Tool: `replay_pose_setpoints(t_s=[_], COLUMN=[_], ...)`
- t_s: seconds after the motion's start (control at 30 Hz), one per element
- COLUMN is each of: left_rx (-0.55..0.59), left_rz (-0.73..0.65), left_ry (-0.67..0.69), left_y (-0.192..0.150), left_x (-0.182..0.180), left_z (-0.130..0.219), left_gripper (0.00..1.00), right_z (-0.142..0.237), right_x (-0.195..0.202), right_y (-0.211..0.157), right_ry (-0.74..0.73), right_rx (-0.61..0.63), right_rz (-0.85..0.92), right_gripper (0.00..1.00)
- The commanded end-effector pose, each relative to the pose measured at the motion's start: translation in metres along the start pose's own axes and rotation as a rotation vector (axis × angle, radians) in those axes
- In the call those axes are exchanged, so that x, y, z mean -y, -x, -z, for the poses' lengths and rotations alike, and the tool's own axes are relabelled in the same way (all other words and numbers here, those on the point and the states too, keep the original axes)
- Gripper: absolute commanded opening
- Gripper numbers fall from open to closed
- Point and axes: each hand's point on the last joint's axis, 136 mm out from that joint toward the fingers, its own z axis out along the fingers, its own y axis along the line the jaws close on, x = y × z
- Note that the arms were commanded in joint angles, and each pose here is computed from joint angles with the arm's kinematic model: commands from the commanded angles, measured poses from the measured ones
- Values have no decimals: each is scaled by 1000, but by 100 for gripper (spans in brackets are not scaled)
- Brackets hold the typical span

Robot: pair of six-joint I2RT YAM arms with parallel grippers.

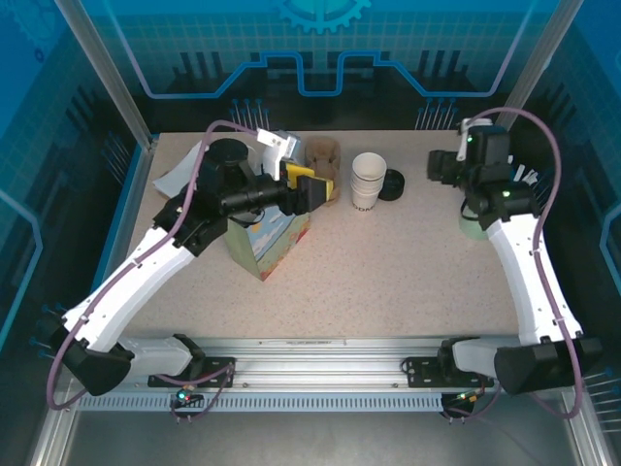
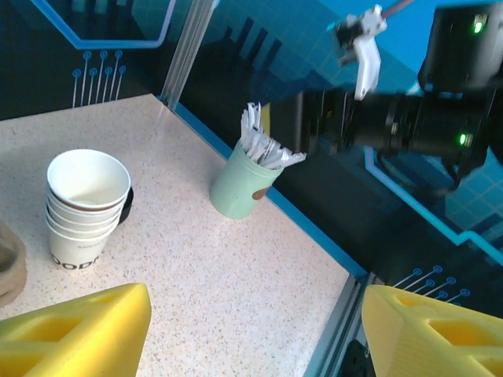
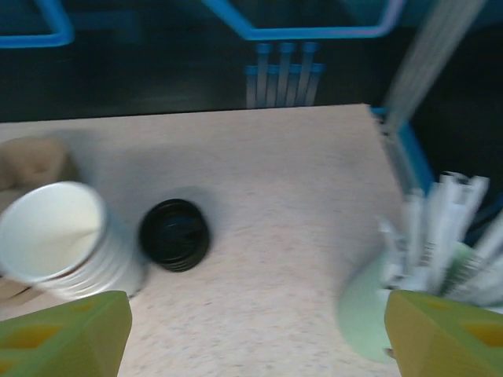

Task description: Pack the takeout coffee

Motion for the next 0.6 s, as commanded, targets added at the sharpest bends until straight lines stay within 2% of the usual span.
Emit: replay_pose_setpoints(t_s=[0.0,0.27,0.47,0.57], left_rx=[6,-79,-98,-107], left_rz=[-3,-30,-45,-52], left_ry=[-19,-40,-43,-41], left_y=[-12,-47,-54,-57], left_x=[-1,-2,-5,-6], left_z=[-15,-47,-58,-61], left_gripper=[72,72,71,71], right_z=[-6,-37,-64,-78], right_x=[46,111,126,127], right_y=[11,13,-1,-10], right_ry=[-151,-287,-290,-273], right_rx=[-34,-135,-224,-263], right_rz=[-29,-108,-106,-105], right_gripper=[84,76,65,62])
